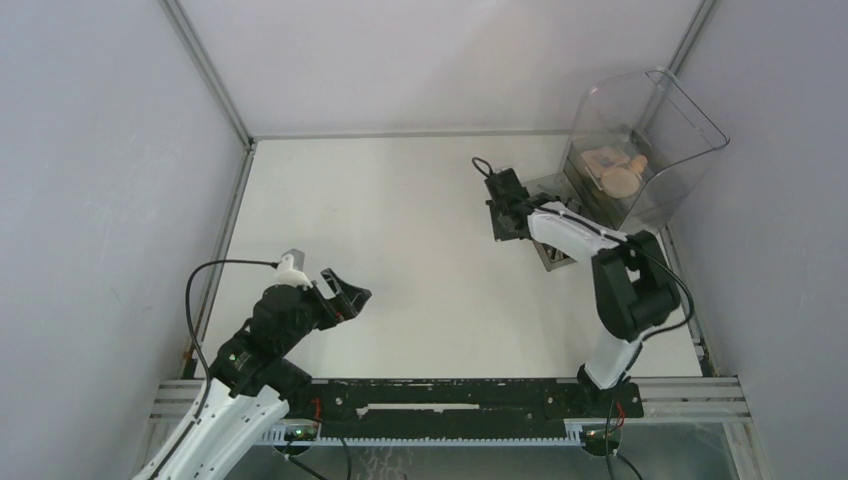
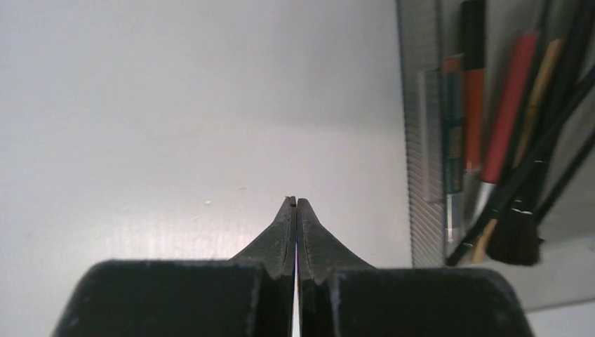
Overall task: Organize the makeup
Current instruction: Place the makeup brush in the drawer, then close the drawer in the storage box.
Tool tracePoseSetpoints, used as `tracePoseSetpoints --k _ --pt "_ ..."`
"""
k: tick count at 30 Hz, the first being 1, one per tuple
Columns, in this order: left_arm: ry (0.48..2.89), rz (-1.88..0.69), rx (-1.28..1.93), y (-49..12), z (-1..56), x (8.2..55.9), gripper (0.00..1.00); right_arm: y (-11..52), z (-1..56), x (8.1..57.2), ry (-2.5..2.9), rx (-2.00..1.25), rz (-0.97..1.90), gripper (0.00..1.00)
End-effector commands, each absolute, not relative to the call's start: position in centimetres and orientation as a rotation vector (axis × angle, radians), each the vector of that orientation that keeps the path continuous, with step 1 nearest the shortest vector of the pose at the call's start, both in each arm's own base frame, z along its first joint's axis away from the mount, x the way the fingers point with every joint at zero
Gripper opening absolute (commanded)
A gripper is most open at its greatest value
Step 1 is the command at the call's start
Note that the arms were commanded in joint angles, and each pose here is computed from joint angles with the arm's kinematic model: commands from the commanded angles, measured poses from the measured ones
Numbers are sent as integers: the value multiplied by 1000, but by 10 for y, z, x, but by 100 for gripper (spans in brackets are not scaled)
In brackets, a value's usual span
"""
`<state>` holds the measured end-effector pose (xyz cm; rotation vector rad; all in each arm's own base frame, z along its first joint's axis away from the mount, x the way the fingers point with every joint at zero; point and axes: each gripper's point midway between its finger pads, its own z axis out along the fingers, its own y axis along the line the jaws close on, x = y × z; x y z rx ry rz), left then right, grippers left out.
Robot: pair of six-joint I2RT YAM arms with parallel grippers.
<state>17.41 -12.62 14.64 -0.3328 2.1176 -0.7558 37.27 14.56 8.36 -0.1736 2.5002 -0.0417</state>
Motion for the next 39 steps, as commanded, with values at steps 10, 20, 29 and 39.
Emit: tracePoseSetpoints --k 10,20,29,39 --pt "2061 -784 -316 -126 163 174 100 17 64 423 2426 273 -711 0" --pt "2070 -789 -319 -129 160 176 100 91 85 432 2401 86 -338 0" --pt "2047 -785 -313 -125 167 174 100 49 55 453 2458 103 -524 0" --pt "2060 -767 -319 -123 163 173 100 -34 74 471 2308 334 -873 0"
